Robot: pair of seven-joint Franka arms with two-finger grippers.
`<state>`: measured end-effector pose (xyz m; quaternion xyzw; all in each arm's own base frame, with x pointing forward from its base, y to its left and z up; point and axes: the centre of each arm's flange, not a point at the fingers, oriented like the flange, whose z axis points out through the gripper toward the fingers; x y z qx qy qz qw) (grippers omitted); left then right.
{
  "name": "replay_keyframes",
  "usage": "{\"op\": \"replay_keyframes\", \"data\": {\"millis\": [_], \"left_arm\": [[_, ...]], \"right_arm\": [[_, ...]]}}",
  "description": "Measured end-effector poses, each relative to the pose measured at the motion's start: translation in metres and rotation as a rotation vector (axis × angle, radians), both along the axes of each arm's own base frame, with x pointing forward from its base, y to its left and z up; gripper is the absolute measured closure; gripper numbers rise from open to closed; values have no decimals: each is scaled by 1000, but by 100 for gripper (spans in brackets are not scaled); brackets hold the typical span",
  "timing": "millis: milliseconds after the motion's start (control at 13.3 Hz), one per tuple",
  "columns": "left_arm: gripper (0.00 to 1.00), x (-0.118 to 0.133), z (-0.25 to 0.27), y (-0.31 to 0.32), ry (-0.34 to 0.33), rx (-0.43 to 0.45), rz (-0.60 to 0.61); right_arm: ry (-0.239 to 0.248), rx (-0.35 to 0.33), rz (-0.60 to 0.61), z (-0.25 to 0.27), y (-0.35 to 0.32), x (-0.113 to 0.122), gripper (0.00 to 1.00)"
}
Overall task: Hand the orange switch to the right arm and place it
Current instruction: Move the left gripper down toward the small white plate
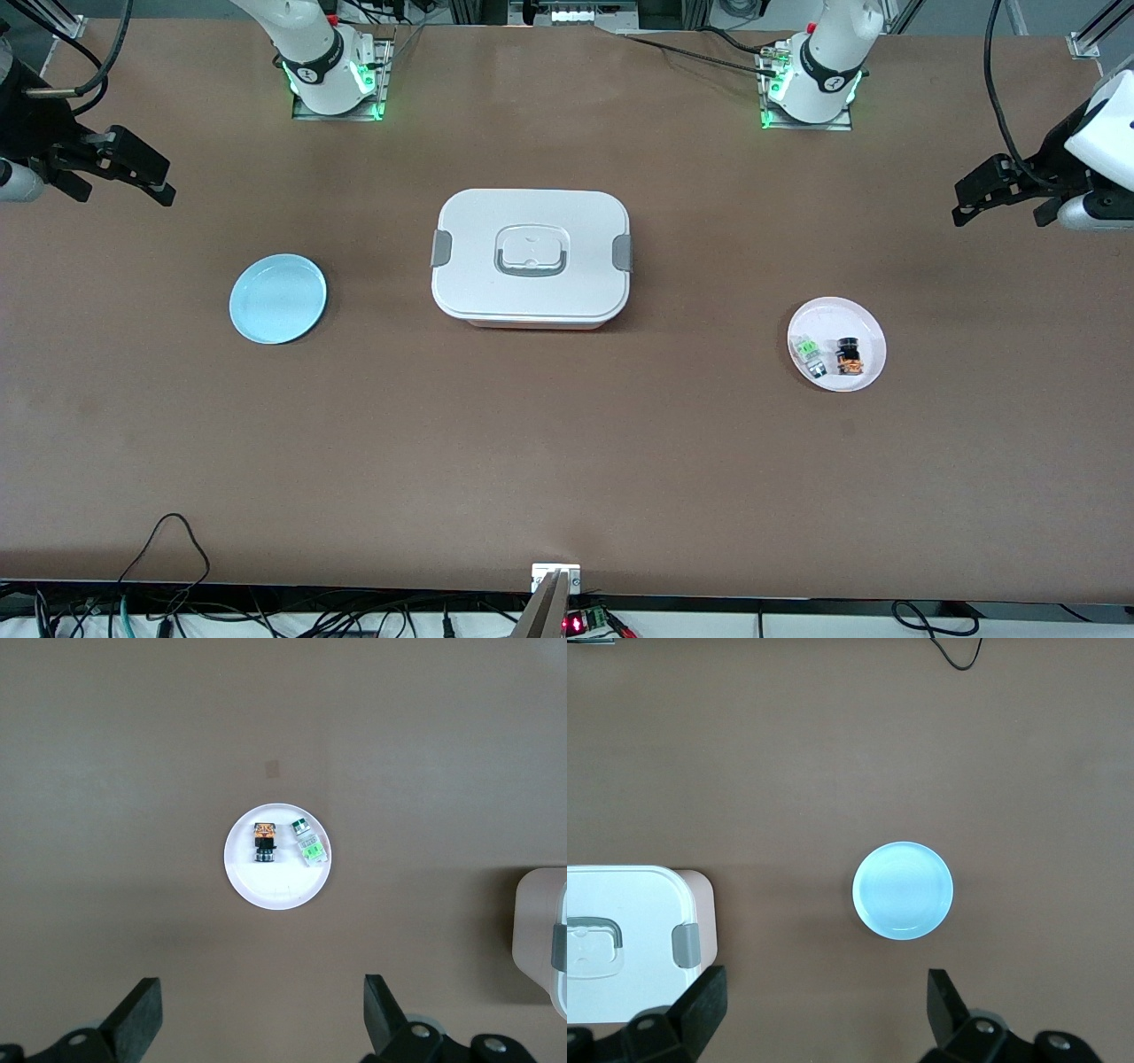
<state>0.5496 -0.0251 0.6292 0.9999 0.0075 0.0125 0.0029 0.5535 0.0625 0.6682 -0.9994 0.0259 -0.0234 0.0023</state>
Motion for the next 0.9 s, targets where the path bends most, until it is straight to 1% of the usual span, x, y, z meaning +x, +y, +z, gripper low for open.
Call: {"op": "replay_keyframes", "data": {"millis": [376, 526, 676, 901], "left_arm": [[0, 0, -2, 0, 6, 1, -16], [0, 1, -8, -1, 20, 3, -122], [0, 6, -24, 0, 52, 3, -279], [0, 17, -62, 2, 137, -16, -521]], "right_arm": [[3, 0, 0, -2, 0, 1, 0], [3, 0, 1, -2, 1, 1, 0], [3, 0, 1, -2, 1, 1, 0], [4, 0, 0, -2, 1, 1, 0]]}}
